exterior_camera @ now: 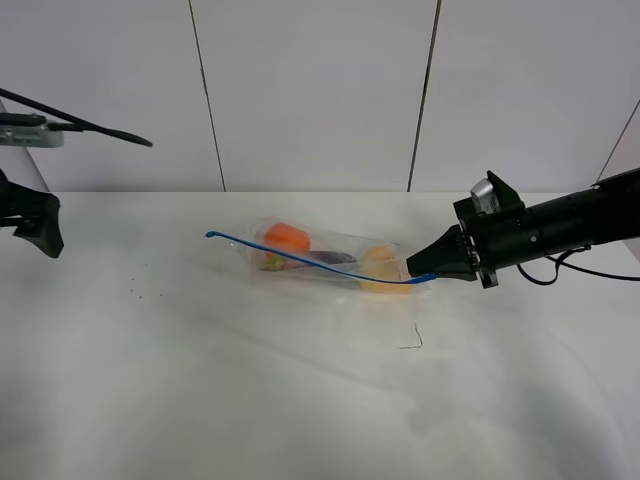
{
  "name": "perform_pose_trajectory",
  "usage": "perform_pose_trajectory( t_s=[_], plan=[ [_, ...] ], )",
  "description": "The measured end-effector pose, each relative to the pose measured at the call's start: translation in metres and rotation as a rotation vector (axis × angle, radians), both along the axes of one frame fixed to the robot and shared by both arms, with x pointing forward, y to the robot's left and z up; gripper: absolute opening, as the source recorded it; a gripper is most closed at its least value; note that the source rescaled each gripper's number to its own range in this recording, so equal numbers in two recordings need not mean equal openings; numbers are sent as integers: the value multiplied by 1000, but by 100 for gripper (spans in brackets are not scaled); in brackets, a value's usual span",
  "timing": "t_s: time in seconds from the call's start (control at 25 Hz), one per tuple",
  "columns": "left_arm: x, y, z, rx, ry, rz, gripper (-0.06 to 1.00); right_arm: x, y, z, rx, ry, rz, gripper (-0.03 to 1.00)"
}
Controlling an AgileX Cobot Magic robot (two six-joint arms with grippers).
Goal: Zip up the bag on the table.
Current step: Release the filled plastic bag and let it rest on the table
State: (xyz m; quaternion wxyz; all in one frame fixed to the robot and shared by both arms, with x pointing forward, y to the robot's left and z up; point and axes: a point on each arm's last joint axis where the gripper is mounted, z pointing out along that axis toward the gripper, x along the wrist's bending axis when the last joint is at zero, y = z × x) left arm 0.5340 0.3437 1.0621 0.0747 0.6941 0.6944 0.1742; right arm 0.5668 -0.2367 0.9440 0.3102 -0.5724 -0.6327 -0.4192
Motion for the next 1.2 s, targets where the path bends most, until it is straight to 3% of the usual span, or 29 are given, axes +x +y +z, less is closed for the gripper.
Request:
perform_pose_trajectory(
  t_s=[0.2,0.56,0.92,1.2],
  plan=[
    [-22,-1,19,-15,-52,-23,100,0,0,0,-3,-10,8,0],
    [-88,-14,13,-70,-71,-37,100,0,0,0,-7,-16,14,0],
    [-167,-38,20,-177,-258,-97,100,-1,0,-1,-9,-23,19,0],
    [-222,-46,2,-151,-368,-136,100,-1,0,-1,-9,-24,20,0]
  ],
)
